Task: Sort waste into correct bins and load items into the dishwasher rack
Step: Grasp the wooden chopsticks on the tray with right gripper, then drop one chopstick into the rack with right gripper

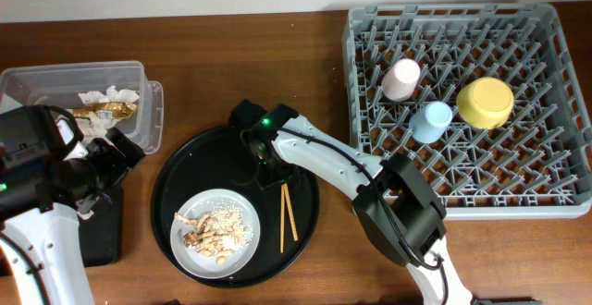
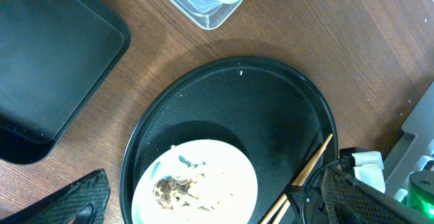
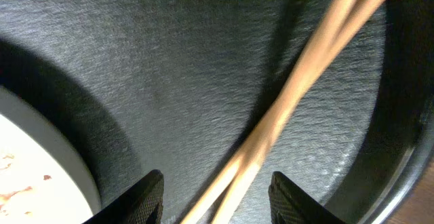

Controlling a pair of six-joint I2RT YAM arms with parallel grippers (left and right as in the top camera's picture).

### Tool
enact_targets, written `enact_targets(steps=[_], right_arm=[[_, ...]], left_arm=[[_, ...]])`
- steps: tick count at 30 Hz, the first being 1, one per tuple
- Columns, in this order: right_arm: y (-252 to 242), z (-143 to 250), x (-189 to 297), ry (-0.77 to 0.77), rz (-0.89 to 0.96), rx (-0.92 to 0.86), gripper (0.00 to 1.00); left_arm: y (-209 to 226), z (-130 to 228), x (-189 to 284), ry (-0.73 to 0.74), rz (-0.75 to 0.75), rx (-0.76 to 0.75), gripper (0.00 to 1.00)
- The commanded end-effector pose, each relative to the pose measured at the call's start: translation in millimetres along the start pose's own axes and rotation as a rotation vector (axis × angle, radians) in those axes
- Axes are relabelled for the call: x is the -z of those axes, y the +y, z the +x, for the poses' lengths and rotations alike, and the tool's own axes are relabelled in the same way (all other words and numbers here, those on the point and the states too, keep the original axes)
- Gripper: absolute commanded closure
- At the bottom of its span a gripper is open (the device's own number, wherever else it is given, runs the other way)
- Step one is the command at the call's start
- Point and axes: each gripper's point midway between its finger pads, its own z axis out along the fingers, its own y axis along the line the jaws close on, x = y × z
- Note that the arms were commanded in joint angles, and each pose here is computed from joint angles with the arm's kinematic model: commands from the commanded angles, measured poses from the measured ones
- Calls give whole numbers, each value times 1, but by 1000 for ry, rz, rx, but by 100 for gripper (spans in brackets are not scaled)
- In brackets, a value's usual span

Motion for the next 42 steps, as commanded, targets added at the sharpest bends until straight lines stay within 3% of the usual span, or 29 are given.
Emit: enact_targets(steps=[1, 2, 5, 14, 15, 16, 18, 23, 30, 31, 33, 34, 35, 36, 39, 42], right_arm=[[-11, -2, -9, -13, 54, -14, 53], [-12, 0, -16, -13, 55, -15, 64], [-14, 6, -25, -1, 59, -33, 79], [-4, 2, 11, 6, 26, -33, 91], [-4, 0, 14, 1, 25, -30, 90], [-5, 3, 14, 16, 30, -2, 66], [-13, 27, 16, 114, 61, 50, 59], [-28, 67, 5, 269, 104, 88, 57], [-23, 75, -13, 282, 73, 90, 57], [-18, 76, -20, 270, 72, 104, 59], [-13, 74, -21, 256, 69, 113, 73], [-14, 75, -21, 258, 72, 99, 75], [-14, 75, -18, 263, 79, 61, 89], [-13, 73, -10, 264, 79, 56, 96], [-20, 50, 38, 227, 62, 13, 96], [-93, 4, 126, 69, 64, -170, 96]], left_arm=[[0, -1, 2, -11, 0, -2, 1], [0, -1, 2, -11, 0, -2, 1], [0, -1, 2, -11, 0, -2, 1], [0, -1, 2, -11, 0, -2, 1], [0, -1, 2, -11, 0, -2, 1], [0, -1, 2, -11, 0, -2, 1], [0, -1, 2, -11, 0, -2, 1], [0, -1, 2, -11, 0, -2, 1], [0, -1, 2, -11, 0, -2, 1], [0, -1, 2, -11, 0, -2, 1], [0, -1, 2, -11, 0, -2, 0], [0, -1, 2, -11, 0, -2, 1], [0, -1, 2, -11, 0, -2, 1], [0, -1, 2, -11, 0, -2, 1], [0, -1, 2, -11, 0, -2, 1], [0, -1, 2, -11, 0, -2, 1]])
